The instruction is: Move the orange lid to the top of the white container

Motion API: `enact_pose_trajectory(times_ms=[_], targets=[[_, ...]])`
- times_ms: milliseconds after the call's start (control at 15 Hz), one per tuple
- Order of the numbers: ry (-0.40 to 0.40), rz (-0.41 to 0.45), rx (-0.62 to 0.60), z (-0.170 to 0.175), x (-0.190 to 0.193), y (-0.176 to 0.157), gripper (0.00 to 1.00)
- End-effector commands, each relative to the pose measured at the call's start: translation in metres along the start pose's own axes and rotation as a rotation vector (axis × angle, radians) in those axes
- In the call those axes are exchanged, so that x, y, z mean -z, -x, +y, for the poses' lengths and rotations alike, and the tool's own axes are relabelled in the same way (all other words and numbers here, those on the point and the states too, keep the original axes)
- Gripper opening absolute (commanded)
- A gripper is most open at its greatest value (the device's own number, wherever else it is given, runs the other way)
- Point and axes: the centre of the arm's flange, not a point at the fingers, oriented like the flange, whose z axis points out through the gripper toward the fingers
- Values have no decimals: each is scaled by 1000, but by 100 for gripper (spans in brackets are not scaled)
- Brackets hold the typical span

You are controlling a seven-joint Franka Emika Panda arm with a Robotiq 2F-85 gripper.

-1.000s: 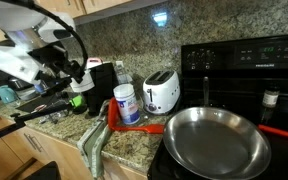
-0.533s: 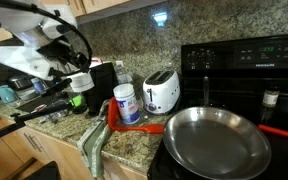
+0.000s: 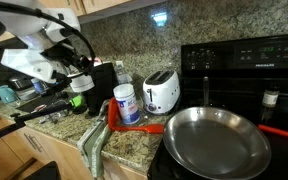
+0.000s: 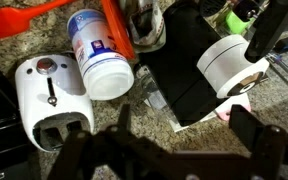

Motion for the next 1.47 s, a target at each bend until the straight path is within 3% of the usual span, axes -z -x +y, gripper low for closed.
enact_pose_trajectory(times_ms=[0,267,667,1133,1400], targets=[[77,1,3,41,-31,-4,100],[90,-57,61,95,-49,10,100],[-29,-223,374,139,-59,51,100],[-35,-268,732,116,-100,88,100],[-40,-188,844,97,-128,95,100]])
